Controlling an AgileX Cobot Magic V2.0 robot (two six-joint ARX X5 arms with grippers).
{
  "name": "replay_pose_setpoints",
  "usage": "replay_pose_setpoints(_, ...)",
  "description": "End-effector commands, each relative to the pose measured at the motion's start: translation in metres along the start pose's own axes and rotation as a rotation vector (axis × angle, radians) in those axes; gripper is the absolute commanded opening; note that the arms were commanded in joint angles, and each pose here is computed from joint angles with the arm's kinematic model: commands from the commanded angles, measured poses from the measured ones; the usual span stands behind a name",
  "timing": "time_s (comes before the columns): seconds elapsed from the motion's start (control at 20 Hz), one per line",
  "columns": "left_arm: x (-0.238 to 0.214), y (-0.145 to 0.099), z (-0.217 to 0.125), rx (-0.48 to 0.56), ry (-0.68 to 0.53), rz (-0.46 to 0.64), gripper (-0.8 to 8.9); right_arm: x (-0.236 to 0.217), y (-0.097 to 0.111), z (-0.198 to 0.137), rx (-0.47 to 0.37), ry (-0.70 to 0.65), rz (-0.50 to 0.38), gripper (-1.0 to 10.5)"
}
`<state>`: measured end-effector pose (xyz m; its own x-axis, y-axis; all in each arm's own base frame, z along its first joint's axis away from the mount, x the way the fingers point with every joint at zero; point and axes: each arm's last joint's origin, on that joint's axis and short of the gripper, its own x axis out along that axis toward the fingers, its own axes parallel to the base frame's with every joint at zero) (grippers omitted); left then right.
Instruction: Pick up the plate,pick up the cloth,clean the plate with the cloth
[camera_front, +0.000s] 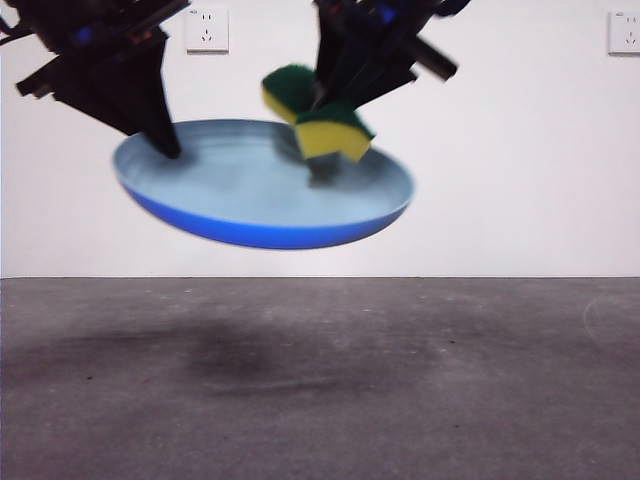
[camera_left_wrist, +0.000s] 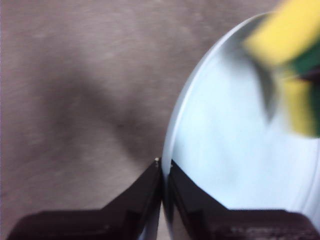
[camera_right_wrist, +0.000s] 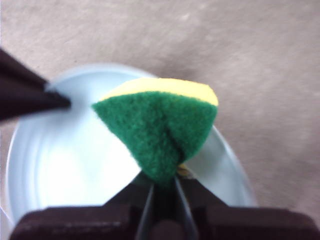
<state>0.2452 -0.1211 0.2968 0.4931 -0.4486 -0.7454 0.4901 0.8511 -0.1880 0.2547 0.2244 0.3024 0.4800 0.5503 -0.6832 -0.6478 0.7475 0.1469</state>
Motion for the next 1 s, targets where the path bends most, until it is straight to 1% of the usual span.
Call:
replay_pose_setpoints(0.05,0.002,-0.006,0.000,-0.003,-0.014,-0.062,-0.08,0.021,0.006,-0.006,0.015,0.039,0.013,-0.2)
replay_pose_setpoints(0.2,0.002,-0.007,0.004,0.001,-0.048,-0.071,-0.08,0.036,0.021,-0.012,-0.008,0.083,0.044,-0.2)
replay_pose_setpoints(0.4,0.001,-0.005,0.009,-0.002,-0.106,-0.056,-0.08,0.036,0.052,-0.023,-0.071,0.137,0.093,-0.2)
replay_pose_setpoints(0.45,0.000,-0.004,0.011,-0.018,-0.117,-0.054,-0.08,0.036,0.056,-0.027,-0.081,0.175,0.089,-0.2)
replay_pose_setpoints(0.5,0.000,-0.002,0.011,-0.021,-0.118,-0.052,-0.08,0.035,0.056,-0.032,-0.088,0.218,0.061,-0.2)
replay_pose_setpoints(0.6,0.000,-0.001,0.009,-0.028,-0.100,-0.049,-0.08,0.032,0.052,-0.042,-0.132,0.309,-0.070,-0.2)
replay_pose_setpoints(0.7,0.000,0.001,0.005,-0.037,-0.061,-0.044,-0.08,0.028,0.043,-0.049,-0.171,0.382,-0.242,-0.2)
replay_pose_setpoints(0.8,0.000,0.001,0.002,-0.042,-0.031,-0.043,-0.08,0.021,0.030,-0.048,-0.214,0.385,-0.424,-0.2)
replay_pose_setpoints(0.85,0.000,0.001,0.002,-0.043,-0.027,-0.044,-0.08,0.019,0.025,-0.045,-0.213,0.358,-0.484,-0.2)
replay_pose_setpoints(0.9,0.000,0.000,0.001,-0.044,-0.023,-0.064,-0.08,0.018,0.020,-0.040,-0.198,0.311,-0.522,-0.2)
replay_pose_setpoints(1.0,0.000,-0.001,0.001,-0.044,-0.015,-0.108,-0.08,0.018,0.015,-0.032,-0.164,0.238,-0.523,-0.2)
